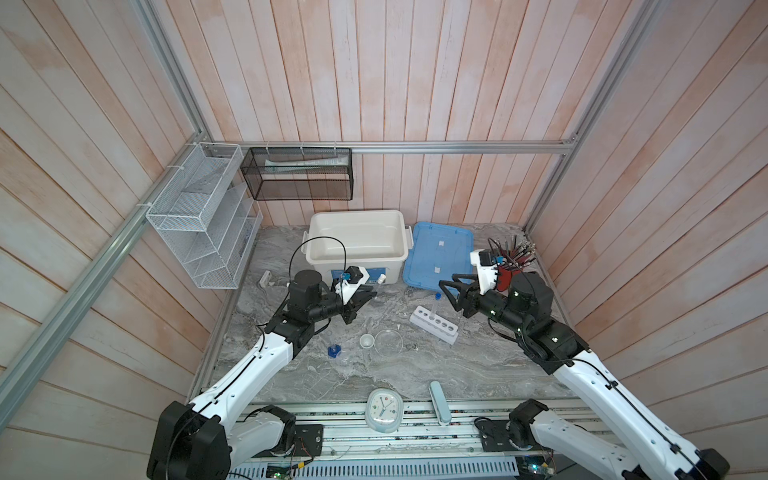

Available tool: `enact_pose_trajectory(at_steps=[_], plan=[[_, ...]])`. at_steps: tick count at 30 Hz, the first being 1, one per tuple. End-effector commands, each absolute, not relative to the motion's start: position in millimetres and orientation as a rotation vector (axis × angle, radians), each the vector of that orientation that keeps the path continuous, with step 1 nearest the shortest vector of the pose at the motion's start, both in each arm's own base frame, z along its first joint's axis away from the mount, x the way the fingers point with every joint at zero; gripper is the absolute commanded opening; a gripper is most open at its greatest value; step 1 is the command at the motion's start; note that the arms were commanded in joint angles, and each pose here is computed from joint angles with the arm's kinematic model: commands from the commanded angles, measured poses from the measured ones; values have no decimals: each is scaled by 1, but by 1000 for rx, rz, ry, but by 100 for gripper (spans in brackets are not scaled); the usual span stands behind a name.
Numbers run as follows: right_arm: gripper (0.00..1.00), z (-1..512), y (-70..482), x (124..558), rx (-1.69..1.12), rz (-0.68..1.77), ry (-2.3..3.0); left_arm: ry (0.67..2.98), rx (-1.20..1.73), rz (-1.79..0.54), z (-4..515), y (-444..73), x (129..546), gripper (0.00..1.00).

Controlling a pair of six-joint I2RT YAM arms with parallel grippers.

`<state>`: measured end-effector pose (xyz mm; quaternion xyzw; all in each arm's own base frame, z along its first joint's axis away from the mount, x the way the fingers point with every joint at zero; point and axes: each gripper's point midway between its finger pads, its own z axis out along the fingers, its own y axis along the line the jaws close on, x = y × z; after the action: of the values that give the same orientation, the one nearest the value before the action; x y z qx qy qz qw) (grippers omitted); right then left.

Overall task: Organize the chemistry lab equipment
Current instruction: 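Lift the tube with the left gripper while the right gripper reaches toward it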

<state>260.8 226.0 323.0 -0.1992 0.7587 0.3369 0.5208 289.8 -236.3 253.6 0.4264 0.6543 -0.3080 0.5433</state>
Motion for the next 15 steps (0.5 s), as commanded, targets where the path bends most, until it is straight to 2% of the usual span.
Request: enact_pose_trajectory(at_steps=[1,4,8,15], plan=[[53,332,243,260,-555,759,1793,1498,1000,-897,265,-247,278,16],[52,335,261,254,-604,807,1761,1511,1015,-961,261,-252,275,16],[44,333,279,252,-640,854,1743,1504,1032,-1022,261,-255,269,16],[42,325,315,246,-740,933,1737,1494,1045,-1064,261,-258,262,16]])
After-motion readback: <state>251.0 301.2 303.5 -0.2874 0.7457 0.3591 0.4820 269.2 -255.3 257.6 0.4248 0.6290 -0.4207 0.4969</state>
